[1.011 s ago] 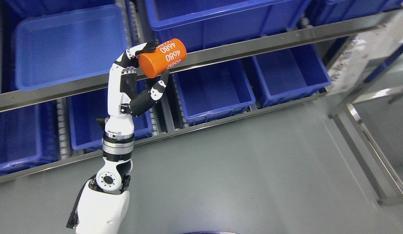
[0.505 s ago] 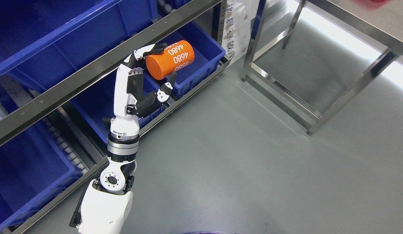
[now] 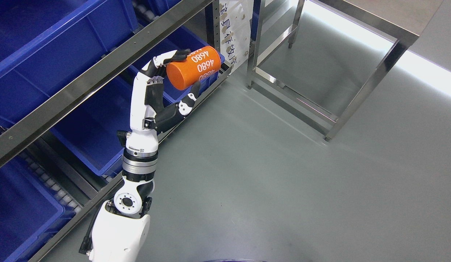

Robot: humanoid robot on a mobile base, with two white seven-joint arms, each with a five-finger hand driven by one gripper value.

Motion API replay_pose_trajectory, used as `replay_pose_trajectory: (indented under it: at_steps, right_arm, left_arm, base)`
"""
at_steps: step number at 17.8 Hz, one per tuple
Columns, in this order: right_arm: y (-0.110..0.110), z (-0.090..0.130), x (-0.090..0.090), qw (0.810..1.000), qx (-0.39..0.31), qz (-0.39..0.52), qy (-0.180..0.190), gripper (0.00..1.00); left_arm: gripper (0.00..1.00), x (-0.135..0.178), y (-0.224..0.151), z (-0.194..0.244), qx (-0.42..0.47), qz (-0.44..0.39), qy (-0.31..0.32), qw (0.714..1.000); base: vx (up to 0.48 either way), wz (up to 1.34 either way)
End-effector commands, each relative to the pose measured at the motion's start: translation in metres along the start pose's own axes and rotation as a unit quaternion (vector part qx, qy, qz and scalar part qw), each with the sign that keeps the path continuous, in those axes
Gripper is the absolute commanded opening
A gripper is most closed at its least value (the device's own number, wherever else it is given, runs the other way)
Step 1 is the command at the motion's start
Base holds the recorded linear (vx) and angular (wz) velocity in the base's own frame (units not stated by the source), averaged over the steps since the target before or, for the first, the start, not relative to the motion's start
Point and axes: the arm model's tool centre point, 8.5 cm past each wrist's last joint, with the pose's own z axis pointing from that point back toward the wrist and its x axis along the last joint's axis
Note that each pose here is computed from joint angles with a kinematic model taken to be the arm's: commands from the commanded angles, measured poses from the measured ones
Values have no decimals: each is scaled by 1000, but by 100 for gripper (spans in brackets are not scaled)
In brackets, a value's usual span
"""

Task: Grab orange capacitor from left shelf to right desk
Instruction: 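Carry the held container while turning toward the steel table's red tray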

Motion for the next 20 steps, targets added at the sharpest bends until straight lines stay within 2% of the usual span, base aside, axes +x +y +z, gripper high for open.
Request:
replay_pose_trajectory:
  at_steps: [1, 20]
  right_arm:
    - [-11, 0, -7, 1000, -9, -3, 1, 100]
    - [-11, 0, -7, 1000, -9, -3, 1, 100]
  left_arm:
    - [11, -1, -6, 2, -9, 18, 4, 1000]
    - [11, 0, -25, -3, -31, 38, 0, 999]
  base:
    - [23, -35]
    - [77, -72]
